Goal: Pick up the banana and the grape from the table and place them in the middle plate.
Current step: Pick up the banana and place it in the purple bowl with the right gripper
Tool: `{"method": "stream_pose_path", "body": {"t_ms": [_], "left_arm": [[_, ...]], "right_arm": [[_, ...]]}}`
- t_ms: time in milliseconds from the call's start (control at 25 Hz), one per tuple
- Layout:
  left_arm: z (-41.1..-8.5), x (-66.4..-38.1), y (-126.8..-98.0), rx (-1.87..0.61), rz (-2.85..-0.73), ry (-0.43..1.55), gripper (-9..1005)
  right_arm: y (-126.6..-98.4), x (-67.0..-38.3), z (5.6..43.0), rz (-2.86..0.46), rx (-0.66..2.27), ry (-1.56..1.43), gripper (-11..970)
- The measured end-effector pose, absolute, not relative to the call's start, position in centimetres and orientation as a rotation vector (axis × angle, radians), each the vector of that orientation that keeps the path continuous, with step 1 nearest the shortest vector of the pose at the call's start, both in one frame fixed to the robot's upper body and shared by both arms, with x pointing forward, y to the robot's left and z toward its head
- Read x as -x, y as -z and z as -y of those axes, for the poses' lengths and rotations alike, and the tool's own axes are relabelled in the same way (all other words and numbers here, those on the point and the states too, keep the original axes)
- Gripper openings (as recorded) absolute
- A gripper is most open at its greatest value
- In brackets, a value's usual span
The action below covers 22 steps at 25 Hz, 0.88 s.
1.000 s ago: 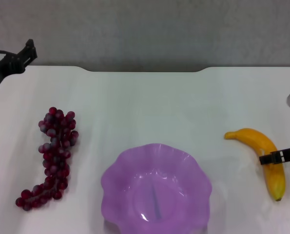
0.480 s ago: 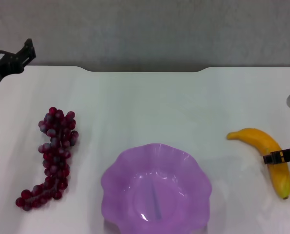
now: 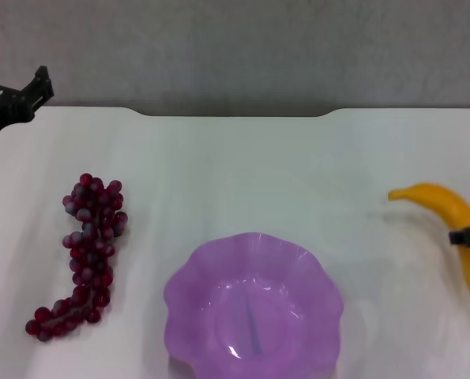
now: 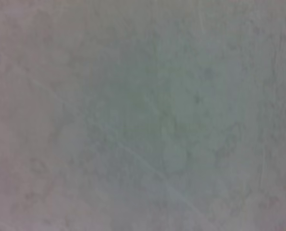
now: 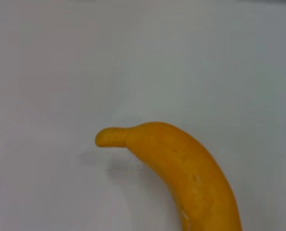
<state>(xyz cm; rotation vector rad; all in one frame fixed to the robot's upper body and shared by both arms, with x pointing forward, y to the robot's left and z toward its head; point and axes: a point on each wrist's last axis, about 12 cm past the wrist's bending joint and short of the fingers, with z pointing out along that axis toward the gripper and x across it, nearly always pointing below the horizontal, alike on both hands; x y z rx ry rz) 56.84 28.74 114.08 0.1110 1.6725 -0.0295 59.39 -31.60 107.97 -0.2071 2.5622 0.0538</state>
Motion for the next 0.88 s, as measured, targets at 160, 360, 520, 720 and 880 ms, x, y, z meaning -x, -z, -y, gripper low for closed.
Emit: {"method": "stream_pose_path", "body": {"t_ms": [160,360,520,720,880], "left_arm": [[-28.8,-56.8,-114.1,-0.108,-1.671,0.028,864],[-28.8,-56.8,-114.1,-0.110,-1.671,0.029,864],[-28.8,-56.8,-114.1,-0.111,-1.671,0.028,864],[-28.9,-56.8,-114.2,-0.109,-1.670,0.025,863],[-28.9,-56.8,-114.2,-0.109,-1.669,0.025,863]], "right_arm": [[-111.4,-58.3,31.8,-2.470,0.241,-0.045,522],[-115.0,-57.7,28.9,-2.380,0.402,-0.055,522],[-115.9,-57.4,26.2,-2.346,0.528,-0.073,521],[-116.4,-56.7,21.2,-2.306,0.763,-0.123,521],[-116.6,-56.1,17.5,-2.268,0.927,-0.172,521]]}}
